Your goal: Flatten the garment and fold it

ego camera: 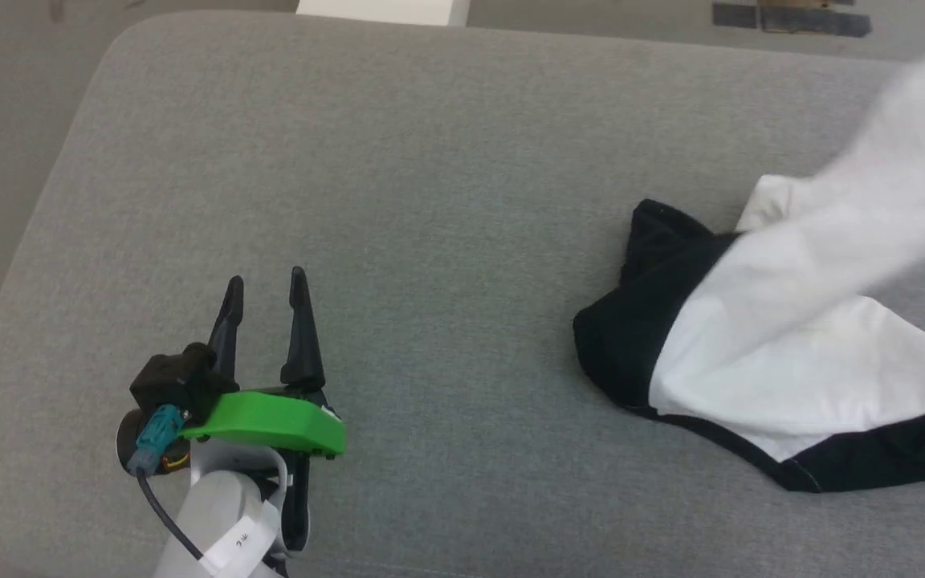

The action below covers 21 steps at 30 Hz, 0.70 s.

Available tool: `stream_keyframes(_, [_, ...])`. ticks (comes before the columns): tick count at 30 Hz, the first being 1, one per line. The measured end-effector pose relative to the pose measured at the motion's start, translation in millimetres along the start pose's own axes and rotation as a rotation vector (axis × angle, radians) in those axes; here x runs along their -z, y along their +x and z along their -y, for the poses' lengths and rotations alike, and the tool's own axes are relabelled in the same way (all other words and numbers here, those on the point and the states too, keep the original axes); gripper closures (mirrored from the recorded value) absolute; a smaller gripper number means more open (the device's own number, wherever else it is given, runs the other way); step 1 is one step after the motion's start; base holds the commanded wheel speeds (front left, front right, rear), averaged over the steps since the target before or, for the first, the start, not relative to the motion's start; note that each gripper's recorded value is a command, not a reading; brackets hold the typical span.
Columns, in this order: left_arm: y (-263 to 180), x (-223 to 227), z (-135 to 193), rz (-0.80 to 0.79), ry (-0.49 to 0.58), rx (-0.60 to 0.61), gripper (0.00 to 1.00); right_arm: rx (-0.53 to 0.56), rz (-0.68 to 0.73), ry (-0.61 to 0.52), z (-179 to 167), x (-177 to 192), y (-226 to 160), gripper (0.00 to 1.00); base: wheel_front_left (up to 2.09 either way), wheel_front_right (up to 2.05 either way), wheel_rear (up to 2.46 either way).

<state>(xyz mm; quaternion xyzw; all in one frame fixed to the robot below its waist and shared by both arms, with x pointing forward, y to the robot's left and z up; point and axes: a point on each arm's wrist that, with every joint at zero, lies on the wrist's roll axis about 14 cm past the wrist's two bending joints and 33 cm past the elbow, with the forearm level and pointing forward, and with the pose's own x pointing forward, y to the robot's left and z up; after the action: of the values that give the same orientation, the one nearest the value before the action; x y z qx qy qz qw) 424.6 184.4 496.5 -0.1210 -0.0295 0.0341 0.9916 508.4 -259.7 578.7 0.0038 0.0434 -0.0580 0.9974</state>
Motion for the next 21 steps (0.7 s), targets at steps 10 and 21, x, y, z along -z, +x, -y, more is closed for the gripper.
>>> stream_keyframes(10, [1, 2, 21, -0.006, -0.013, 0.066, 0.0, 0.296, -0.588, 0.083, 88, 175, -110, 1.0, 0.0, 0.0, 0.0])
stream_keyframes(21, [4, 14, 99, -0.046, -0.046, 0.323, 0.0, 0.196, -0.37, 0.134, 62, 152, -123, 0.0, 0.0, 0.0, 0.0])
